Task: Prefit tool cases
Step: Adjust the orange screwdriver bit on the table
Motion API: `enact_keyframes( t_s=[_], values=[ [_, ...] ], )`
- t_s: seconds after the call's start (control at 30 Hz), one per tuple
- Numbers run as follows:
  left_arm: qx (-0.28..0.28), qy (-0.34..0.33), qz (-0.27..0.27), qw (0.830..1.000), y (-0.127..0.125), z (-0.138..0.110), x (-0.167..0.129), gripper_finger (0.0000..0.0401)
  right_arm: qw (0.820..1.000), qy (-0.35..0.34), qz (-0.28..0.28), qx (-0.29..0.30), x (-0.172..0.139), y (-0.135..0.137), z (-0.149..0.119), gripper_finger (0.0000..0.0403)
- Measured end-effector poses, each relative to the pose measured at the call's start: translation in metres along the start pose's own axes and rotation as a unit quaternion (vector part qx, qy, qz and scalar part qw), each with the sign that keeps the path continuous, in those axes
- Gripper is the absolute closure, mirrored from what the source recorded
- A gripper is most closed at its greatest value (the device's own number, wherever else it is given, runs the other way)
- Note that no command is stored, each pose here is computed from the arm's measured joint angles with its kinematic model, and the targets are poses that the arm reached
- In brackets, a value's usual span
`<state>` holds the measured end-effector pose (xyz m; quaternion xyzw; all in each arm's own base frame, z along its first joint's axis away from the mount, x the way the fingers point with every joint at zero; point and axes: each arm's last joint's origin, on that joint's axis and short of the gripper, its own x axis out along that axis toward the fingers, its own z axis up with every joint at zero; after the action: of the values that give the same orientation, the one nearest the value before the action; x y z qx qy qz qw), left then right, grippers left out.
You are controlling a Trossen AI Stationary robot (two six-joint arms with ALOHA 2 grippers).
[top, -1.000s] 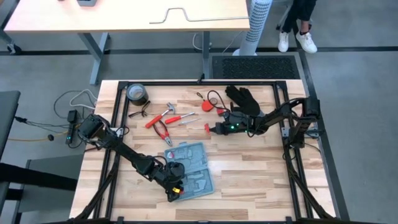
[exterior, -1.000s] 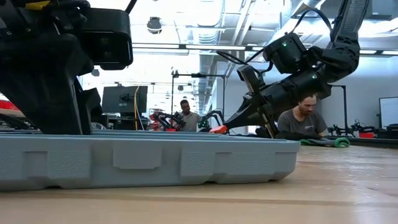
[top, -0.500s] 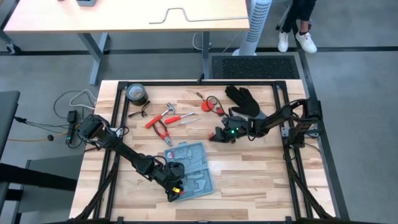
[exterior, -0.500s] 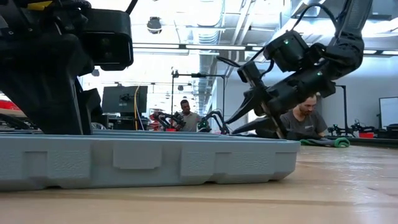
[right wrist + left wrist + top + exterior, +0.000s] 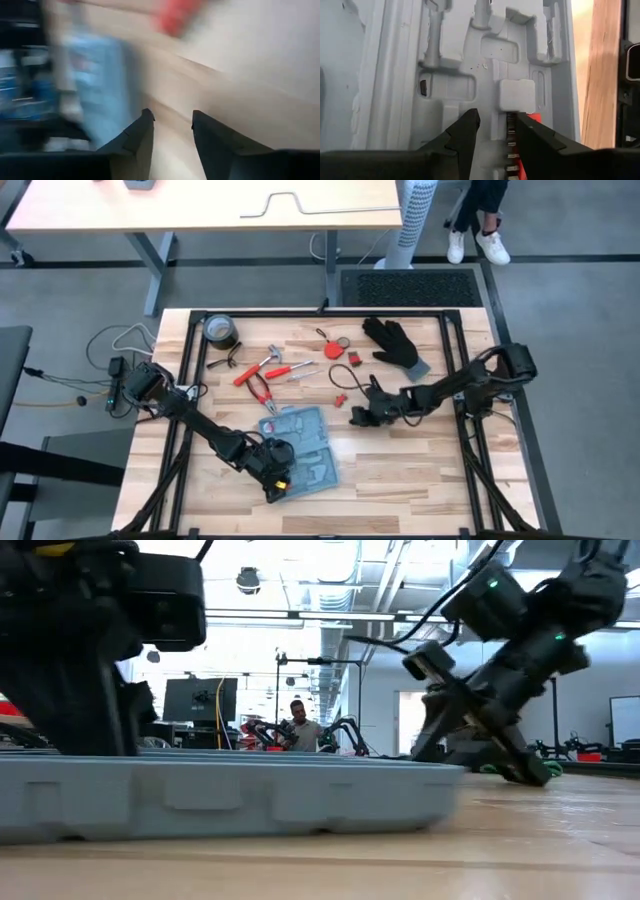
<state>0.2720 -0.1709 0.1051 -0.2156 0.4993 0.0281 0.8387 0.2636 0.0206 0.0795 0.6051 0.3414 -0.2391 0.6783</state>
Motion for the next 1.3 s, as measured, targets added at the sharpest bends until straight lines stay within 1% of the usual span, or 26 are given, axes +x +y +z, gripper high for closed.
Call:
enact_keyframes(
  t_s=[0.13,0.23,0.3,0.37,0.43,0.5,0.57,0.67,0.77,0.83,0.93,1.0,1.07,1.17,1.3],
  values=[
    [0.009,0.0,0.047,0.999,0.007,-0.001,-0.017,0.0271,0.997,-0.045,-0.018,-0.055,-0.015,0.002,-0.016,0.0287],
    [0.034,-0.028,0.08,0.996,0.01,0.004,-0.041,0.0271,0.993,-0.069,-0.021,-0.09,-0.026,0.003,-0.027,0.0303],
    [0.051,-0.042,0.108,0.992,0.018,0.008,-0.057,0.0271,0.991,-0.082,-0.02,-0.103,-0.031,0.005,-0.033,0.0313],
    [0.053,-0.079,0.096,0.991,0.016,0.02,-0.072,0.0271,0.99,-0.097,-0.018,-0.105,-0.032,0.005,-0.038,0.0324],
    [0.054,-0.105,0.104,0.988,0.02,0.028,-0.082,0.0271,0.989,-0.111,-0.015,-0.1,-0.033,0.005,-0.042,0.0337],
    [0.058,-0.126,0.108,0.984,0.023,0.035,-0.087,0.0277,0.988,-0.122,-0.01,-0.094,-0.033,0.005,-0.046,0.035],
    [0.062,-0.139,0.109,0.982,0.029,0.045,-0.09,0.0292,0.987,-0.128,-0.004,-0.093,-0.033,0.006,-0.049,0.0367],
    [0.067,-0.163,0.084,0.981,0.034,0.061,-0.092,0.0329,0.986,-0.135,0.008,-0.094,-0.034,0.008,-0.051,0.0393],
    [0.076,-0.178,0.059,0.979,0.044,0.079,-0.092,0.0381,0.986,-0.139,0.029,-0.09,-0.034,0.013,-0.05,0.0394],
    [0.069,-0.19,0.051,0.978,0.054,0.091,-0.094,0.0393,0.984,-0.145,0.036,-0.094,-0.034,0.015,-0.048,0.0394],
    [0.052,-0.161,0.042,0.985,0.07,0.098,-0.094,0.0398,0.979,-0.143,0.068,-0.126,-0.034,0.023,-0.043,0.0398],
    [0.054,-0.128,0.02,0.99,0.07,0.094,-0.093,0.04,0.974,-0.134,0.096,-0.156,-0.035,0.031,-0.042,0.0399],
    [0.067,-0.091,0.013,0.994,0.066,0.085,-0.091,0.04,0.97,-0.128,0.103,-0.179,-0.036,0.039,-0.041,0.0399],
    [0.072,-0.037,0.02,0.996,0.055,0.065,-0.09,0.04,0.967,-0.126,0.101,-0.197,-0.036,0.047,-0.042,0.0399],
    [0.085,-0.005,0.014,0.996,0.036,0.042,-0.09,0.0401,0.96,-0.126,0.106,-0.225,-0.034,0.058,-0.043,0.0399]
  ],
)
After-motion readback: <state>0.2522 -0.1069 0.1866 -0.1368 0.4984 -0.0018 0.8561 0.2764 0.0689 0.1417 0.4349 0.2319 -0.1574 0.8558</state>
